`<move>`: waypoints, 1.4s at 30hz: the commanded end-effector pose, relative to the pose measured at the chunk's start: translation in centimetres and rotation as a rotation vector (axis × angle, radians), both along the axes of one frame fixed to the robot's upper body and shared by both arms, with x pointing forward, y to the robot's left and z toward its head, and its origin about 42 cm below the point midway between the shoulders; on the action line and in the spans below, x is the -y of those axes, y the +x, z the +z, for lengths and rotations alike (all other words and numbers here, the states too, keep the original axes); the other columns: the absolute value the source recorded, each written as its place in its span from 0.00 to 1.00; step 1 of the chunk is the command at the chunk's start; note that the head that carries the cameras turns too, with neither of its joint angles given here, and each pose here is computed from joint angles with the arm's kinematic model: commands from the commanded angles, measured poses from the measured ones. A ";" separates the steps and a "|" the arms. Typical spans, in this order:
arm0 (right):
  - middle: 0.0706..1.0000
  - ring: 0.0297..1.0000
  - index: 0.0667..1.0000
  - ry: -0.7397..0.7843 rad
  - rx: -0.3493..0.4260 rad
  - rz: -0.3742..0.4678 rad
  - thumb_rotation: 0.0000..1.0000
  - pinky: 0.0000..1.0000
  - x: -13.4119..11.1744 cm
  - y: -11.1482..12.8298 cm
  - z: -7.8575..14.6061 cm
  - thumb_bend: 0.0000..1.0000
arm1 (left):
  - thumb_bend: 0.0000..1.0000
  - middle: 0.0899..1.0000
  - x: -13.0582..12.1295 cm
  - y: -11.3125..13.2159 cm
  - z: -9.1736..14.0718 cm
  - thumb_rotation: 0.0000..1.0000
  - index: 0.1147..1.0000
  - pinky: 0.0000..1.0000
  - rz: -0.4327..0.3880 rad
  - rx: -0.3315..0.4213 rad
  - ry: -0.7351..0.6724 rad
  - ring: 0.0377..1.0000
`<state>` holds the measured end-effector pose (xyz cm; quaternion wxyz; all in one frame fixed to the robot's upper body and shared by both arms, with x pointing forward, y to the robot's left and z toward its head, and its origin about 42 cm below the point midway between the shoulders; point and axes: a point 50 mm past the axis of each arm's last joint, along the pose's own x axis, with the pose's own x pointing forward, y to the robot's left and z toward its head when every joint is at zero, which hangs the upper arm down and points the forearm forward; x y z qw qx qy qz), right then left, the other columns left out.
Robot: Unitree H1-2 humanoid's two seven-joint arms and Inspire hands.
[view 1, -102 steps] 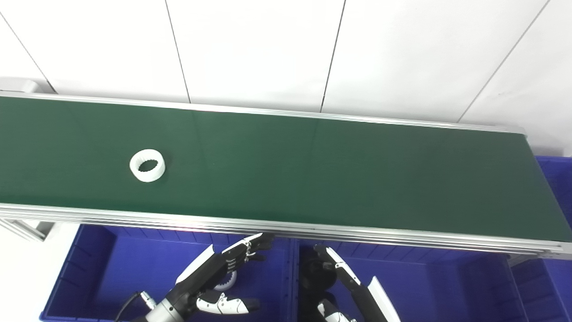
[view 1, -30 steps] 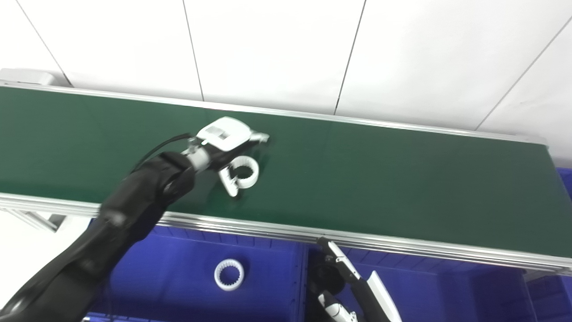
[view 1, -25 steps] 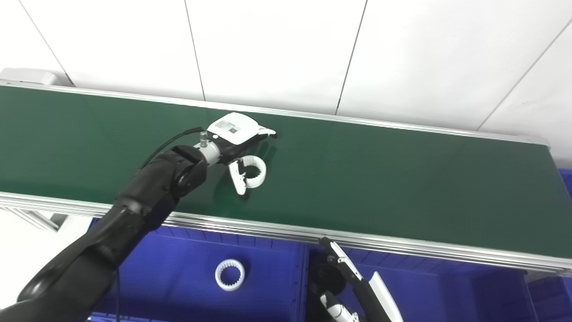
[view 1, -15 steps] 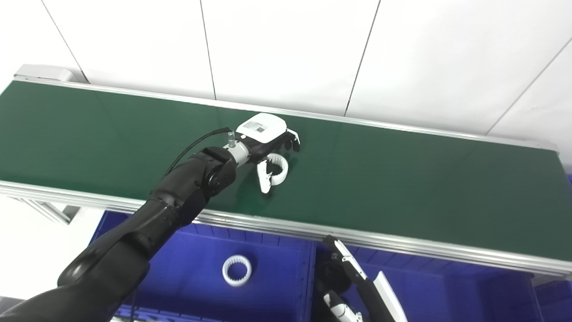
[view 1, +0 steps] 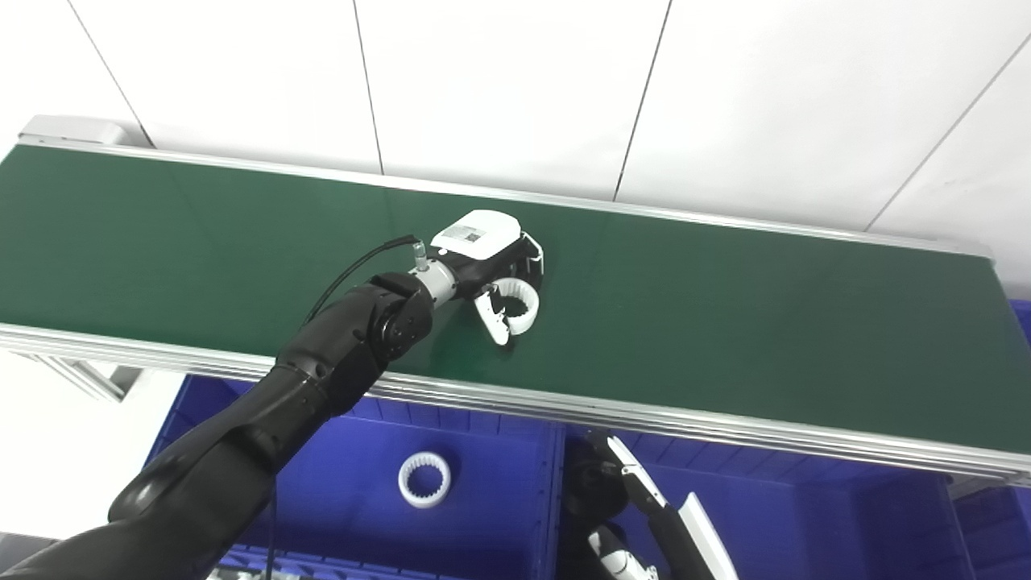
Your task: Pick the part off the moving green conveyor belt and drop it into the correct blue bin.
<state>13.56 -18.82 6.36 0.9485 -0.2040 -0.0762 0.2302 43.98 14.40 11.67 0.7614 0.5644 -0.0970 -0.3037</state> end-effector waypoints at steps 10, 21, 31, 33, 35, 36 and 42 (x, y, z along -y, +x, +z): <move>0.96 0.93 0.93 0.042 0.089 0.019 0.88 0.86 -0.2 0.3 1.5 0.37 | 0.50 0.44 0.3 -0.8 2.9 0.00 0.46 0.36 -0.026 -0.008 -0.089 0.39; 0.96 0.93 0.93 0.038 0.089 0.023 0.87 0.86 -0.1 0.6 1.4 0.37 | 0.50 0.43 -3.3 -3.4 7.5 0.00 0.47 0.33 -0.020 0.065 -0.279 0.38; 0.96 0.92 0.94 0.022 0.076 0.029 0.90 0.84 -0.1 0.8 1.2 0.38 | 0.50 0.43 -6.3 -6.5 8.6 0.00 0.47 0.30 0.044 0.082 -0.373 0.37; 0.97 0.92 0.94 0.021 0.077 0.031 0.90 0.85 -0.1 0.8 1.2 0.37 | 0.50 0.43 -7.1 -7.7 8.5 0.00 0.47 0.30 0.049 0.079 -0.378 0.37; 0.97 0.92 0.94 0.021 0.079 0.031 0.90 0.85 -0.1 0.8 1.3 0.37 | 0.50 0.43 -7.7 -9.0 8.4 0.00 0.47 0.30 0.048 0.072 -0.382 0.37; 0.97 0.92 0.94 0.022 0.082 0.031 0.89 0.85 0.0 0.8 1.4 0.37 | 0.50 0.43 -8.1 -9.7 8.2 0.00 0.47 0.30 0.045 0.067 -0.379 0.37; 0.97 0.93 0.94 0.023 0.086 0.034 0.89 0.86 0.1 0.8 1.5 0.37 | 0.50 0.43 -9.4 -13.0 6.8 0.00 0.47 0.31 0.044 0.032 -0.365 0.37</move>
